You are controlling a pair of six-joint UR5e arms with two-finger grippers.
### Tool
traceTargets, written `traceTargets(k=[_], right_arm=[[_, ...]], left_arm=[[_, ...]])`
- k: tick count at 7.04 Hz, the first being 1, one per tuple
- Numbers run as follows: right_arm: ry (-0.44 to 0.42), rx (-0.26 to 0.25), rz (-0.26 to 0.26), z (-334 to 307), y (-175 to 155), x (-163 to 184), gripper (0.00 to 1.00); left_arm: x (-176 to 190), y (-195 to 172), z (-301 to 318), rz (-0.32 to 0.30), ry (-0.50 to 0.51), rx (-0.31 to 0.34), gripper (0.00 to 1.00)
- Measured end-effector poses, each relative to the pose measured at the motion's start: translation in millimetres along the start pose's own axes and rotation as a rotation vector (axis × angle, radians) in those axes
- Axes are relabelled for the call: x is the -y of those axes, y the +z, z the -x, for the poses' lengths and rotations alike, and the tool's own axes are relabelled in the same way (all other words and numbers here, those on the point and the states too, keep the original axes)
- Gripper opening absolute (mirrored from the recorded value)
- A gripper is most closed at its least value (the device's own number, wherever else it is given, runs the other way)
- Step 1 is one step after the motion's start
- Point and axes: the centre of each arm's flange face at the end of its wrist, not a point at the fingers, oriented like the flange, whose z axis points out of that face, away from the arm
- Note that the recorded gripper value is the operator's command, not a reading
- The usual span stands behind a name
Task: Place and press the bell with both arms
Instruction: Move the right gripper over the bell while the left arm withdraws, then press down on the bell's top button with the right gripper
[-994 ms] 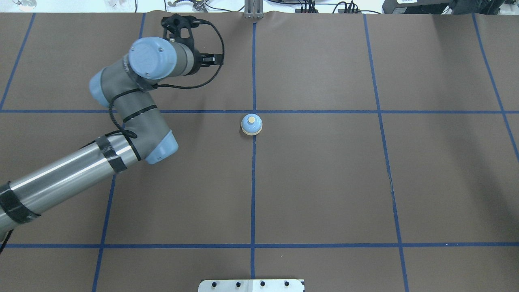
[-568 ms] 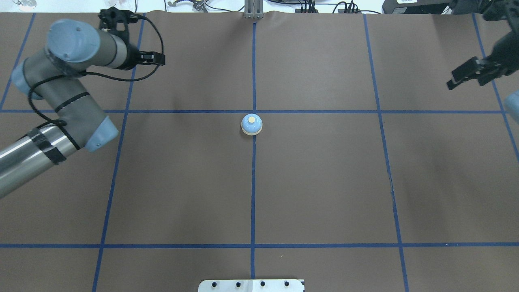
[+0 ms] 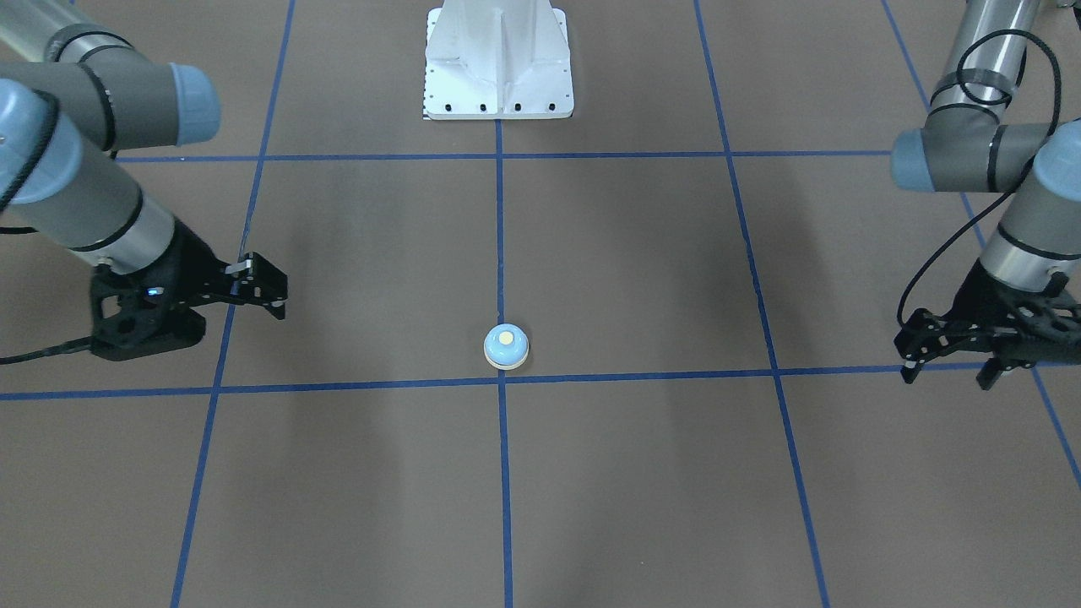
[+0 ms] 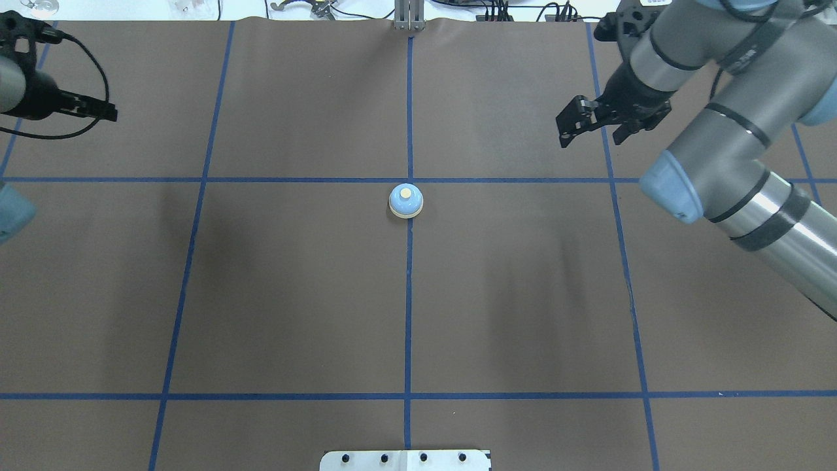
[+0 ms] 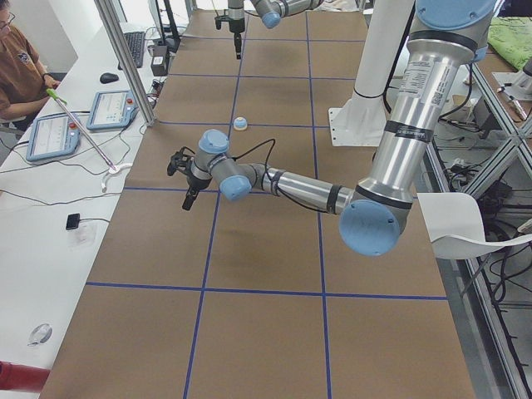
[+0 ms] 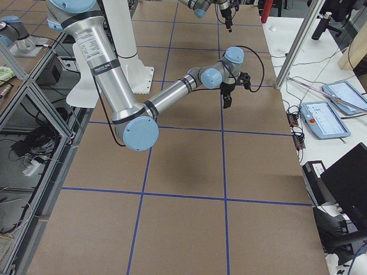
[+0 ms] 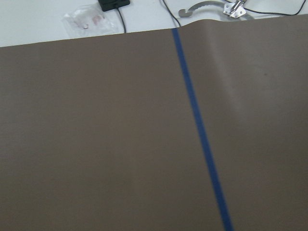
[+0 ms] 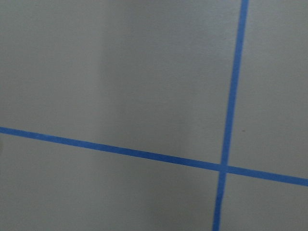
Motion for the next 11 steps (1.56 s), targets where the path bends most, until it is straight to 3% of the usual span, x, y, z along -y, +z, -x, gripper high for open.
traceTargets(k=[3,7,8,9,10,11], right_arm=[[0.108,-0.016,-0.018,128.3,39.1,13.9,0.99],[0.098,-0.040,-0.043,230.4,100.3,26.8,0.97],[0.088,-0.060,-0.043,248.7,115.4,23.8,0.78],[0.083,-0.070,-0.041,258.3,123.5,20.9,0.33],[0.094,-0.075,-0.039,261.7,127.1,19.4,0.00],[0.114,-0.079,-0.037,262.2,129.8,18.5,0.00]], left_arm=[[-41.5,-33.1,71.9,0.048,0.063,0.032,1.00],[-63.3,-46.9,87.2,0.058,0.081,0.041,1.00],[-63.4,-47.6,88.4,0.057,0.079,0.042,1.00],[-63.3,-48.2,88.9,0.056,0.078,0.042,1.00],[-63.3,-48.3,89.2,0.056,0.078,0.043,1.00],[-63.4,-48.5,89.7,0.055,0.077,0.043,1.00]])
